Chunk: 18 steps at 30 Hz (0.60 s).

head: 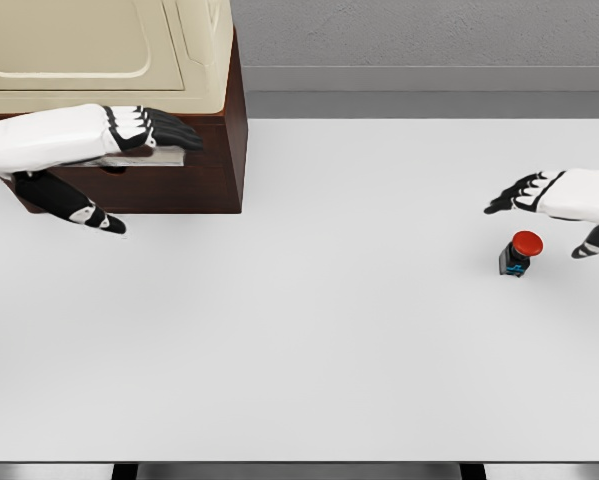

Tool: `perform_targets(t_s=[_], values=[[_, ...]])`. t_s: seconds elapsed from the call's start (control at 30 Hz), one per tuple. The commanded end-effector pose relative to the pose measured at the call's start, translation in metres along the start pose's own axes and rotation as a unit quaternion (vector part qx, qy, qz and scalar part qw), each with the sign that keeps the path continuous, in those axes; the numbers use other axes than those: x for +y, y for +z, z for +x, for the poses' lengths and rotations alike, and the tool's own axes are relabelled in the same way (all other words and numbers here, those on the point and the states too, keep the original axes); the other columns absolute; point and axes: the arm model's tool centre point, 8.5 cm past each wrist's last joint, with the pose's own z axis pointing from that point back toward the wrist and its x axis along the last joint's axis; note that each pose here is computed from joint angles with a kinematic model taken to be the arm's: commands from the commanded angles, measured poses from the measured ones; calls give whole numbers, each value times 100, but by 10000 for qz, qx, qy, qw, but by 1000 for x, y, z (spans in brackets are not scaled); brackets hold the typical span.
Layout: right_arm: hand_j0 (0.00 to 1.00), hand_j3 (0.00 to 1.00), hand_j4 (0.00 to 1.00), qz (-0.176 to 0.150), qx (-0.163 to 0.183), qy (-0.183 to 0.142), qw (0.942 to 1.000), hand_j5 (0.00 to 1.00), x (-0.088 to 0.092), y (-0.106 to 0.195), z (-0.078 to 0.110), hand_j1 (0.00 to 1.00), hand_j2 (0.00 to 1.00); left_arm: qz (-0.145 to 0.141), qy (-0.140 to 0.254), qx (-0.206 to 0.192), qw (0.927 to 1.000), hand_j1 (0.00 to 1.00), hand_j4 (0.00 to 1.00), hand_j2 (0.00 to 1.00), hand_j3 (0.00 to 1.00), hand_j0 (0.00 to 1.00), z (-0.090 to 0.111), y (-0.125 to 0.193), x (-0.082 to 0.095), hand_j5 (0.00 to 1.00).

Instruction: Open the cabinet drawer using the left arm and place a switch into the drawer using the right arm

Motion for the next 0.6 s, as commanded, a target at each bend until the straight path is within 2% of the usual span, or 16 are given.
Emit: perform_targets(t_s=[0.0, 0.07, 0.1, 0.17, 0.23, 0.43, 0.53, 0.57], values=[[100, 100, 100, -21, 11, -40, 10000, 100, 0, 1, -1, 100, 100, -85, 145, 96, 9998, 100, 100, 100, 100, 100, -3, 5, -9, 100], [100, 100, 100, -25, 34, -94, 9999, 100, 2, 0, -3, 100, 100, -58, 39, 27, 10000, 100, 100, 100, 100, 100, -1, 0, -2, 100], [100, 100, 100, -57, -19, -112, 9999, 100, 2, -5, -2, 100, 100, -75, 51, -38, 10000, 100, 100, 100, 100, 100, 0, -5, -3, 100], [100, 100, 100, -52, -47, -207, 9998, 100, 7, -11, -2, 100, 100, -307, 178, -129, 9993, 100, 100, 100, 100, 100, -2, -16, -17, 100], [100, 100, 100, -58, -35, -314, 9995, 100, 12, -16, -5, 100, 100, -332, 202, -165, 9991, 100, 100, 100, 100, 100, -2, -19, -20, 100], [100, 100, 100, -40, -10, -685, 9976, 100, 32, -32, -15, 100, 100, -282, 116, -189, 9994, 100, 100, 100, 100, 100, 1, -20, -11, 100], [100, 100, 100, -25, -17, -689, 9976, 100, 34, -34, -14, 100, 100, -283, 113, -174, 9994, 100, 100, 100, 100, 100, 1, -18, -11, 100], [100, 100, 100, 7, 16, -759, 9971, 100, 39, -35, -17, 100, 100, -284, 121, -166, 9994, 100, 100, 100, 100, 100, 0, -18, -11, 100]])
